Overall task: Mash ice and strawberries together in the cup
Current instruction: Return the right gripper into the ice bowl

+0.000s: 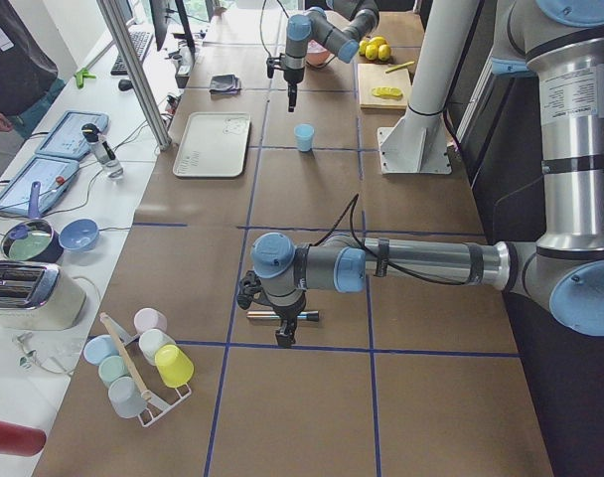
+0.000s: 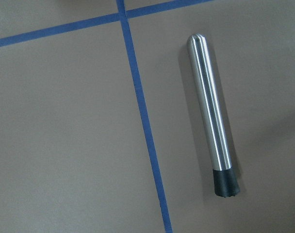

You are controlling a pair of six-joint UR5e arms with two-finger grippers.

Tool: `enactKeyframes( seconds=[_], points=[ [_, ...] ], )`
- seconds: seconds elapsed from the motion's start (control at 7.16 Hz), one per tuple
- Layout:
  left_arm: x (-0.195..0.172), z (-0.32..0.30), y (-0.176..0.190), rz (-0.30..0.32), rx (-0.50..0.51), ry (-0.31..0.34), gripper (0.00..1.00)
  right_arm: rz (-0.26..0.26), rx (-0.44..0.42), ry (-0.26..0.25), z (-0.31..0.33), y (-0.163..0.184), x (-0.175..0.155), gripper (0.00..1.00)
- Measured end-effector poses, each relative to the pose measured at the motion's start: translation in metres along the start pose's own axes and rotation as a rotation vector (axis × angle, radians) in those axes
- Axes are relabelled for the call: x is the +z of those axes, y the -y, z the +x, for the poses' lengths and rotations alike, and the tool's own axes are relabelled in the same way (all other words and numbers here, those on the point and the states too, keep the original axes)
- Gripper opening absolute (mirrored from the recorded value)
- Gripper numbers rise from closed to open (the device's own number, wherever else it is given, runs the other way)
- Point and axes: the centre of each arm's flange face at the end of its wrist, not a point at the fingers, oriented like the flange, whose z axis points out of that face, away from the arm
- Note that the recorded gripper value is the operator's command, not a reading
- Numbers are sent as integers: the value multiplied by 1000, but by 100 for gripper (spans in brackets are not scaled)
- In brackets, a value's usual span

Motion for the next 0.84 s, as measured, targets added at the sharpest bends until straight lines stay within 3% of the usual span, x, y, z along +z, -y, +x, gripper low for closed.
enactKeyframes(
  seconds=[0.42,0.84],
  points=[
    [1,-1,-1,-2,-2,0,100,-50,-175,15,177,11,-24,99],
    [0,0,-1,-1,-1,0,100,-72,-292,36,359,-40,-21,96]
  ],
)
